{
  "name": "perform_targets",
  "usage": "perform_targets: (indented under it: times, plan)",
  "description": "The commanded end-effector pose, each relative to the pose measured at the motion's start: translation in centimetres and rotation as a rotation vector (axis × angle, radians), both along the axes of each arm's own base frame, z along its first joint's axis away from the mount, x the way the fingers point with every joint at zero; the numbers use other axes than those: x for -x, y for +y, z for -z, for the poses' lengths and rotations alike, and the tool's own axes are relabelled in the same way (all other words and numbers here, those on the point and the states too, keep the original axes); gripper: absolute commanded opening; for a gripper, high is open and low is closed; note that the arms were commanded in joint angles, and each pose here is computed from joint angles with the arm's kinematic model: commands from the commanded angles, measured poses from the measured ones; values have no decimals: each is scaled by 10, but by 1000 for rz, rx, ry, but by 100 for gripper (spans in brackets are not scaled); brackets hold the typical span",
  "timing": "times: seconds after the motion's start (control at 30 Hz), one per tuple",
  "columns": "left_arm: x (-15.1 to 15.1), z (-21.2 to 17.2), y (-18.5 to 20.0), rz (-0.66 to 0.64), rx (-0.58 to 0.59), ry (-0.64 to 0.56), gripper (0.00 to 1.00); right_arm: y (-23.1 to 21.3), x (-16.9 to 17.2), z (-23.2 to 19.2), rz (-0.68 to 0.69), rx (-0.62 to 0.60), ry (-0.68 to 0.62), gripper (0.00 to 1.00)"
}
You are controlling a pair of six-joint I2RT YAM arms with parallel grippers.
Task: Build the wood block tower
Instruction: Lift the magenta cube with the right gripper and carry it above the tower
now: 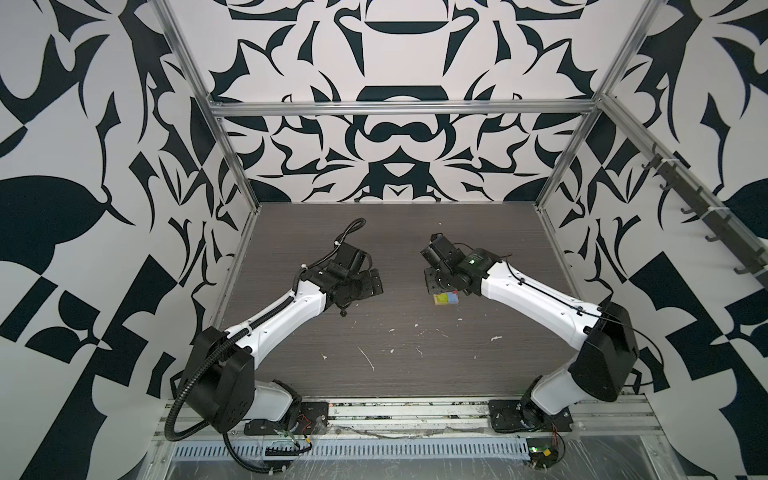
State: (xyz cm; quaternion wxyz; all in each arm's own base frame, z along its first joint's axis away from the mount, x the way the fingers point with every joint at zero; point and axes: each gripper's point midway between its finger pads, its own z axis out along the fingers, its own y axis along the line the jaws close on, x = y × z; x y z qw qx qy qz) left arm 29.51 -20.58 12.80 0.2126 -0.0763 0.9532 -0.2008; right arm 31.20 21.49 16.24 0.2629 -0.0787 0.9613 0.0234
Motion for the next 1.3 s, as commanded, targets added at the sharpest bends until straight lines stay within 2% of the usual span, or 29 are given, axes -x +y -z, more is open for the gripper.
perform_targets:
  times: [0.0,0.53,0.97,1.27]
  plan:
    - [-3,2,-3,-2,10,12,95,-6,-4,-23,-15,-18,-30,30]
    - [-4,-3,-15,38,62,7,95,-31,-26,-21,19,-38,-29,30]
    - [2,-32,-52,205,275,-80,95,-33,-28,-8,4,-58,2,30]
    - [5,-42,-66,256,354,-83,95,-35,-32,-4,13,-49,8,30]
